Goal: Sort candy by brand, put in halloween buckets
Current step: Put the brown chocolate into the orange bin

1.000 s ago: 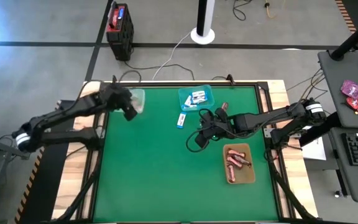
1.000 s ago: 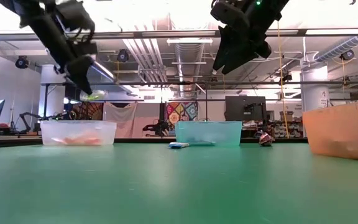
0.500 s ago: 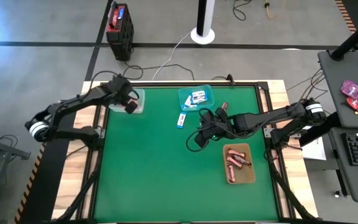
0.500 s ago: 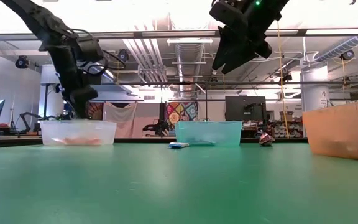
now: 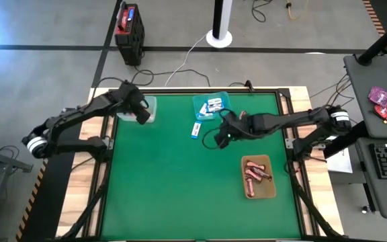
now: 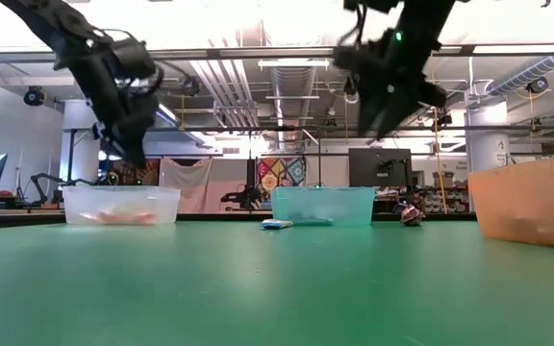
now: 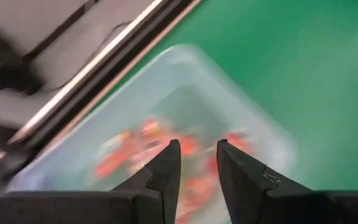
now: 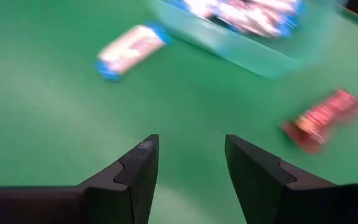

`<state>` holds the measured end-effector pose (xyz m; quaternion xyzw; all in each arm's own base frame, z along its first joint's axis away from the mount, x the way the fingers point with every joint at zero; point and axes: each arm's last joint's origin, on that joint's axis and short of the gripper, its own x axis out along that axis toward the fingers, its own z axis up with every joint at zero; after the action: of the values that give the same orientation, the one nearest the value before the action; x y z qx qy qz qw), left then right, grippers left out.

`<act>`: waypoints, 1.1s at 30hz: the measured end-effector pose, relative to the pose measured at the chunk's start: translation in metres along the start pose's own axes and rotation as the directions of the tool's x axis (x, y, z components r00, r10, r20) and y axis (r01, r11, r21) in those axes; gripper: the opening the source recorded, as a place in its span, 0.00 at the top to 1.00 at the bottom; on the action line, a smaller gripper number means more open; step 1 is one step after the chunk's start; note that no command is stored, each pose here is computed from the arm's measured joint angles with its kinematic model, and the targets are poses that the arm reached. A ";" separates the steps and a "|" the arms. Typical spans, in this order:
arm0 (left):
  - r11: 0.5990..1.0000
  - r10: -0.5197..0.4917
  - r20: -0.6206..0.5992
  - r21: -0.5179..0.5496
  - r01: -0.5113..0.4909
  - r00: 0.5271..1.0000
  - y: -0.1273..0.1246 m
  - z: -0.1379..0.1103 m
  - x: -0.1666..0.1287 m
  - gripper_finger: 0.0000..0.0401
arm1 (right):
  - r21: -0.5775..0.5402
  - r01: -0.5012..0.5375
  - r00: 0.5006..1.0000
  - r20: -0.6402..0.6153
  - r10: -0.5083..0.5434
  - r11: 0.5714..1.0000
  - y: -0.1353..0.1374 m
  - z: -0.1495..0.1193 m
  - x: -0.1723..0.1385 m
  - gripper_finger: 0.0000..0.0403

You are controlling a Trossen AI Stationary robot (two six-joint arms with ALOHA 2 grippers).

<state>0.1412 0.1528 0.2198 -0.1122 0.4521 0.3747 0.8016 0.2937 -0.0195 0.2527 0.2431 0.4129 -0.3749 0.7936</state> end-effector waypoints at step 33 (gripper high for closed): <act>0.928 -0.366 0.327 0.191 0.319 0.871 -0.064 0.002 -0.068 0.78 | 0.252 0.303 0.943 -0.220 -0.250 0.919 -0.120 0.010 0.102 0.71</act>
<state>0.1666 0.0753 0.2655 -0.0682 0.2955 0.2100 0.9295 0.2417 -0.1384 0.1636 0.3263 0.4566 -0.5146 0.6482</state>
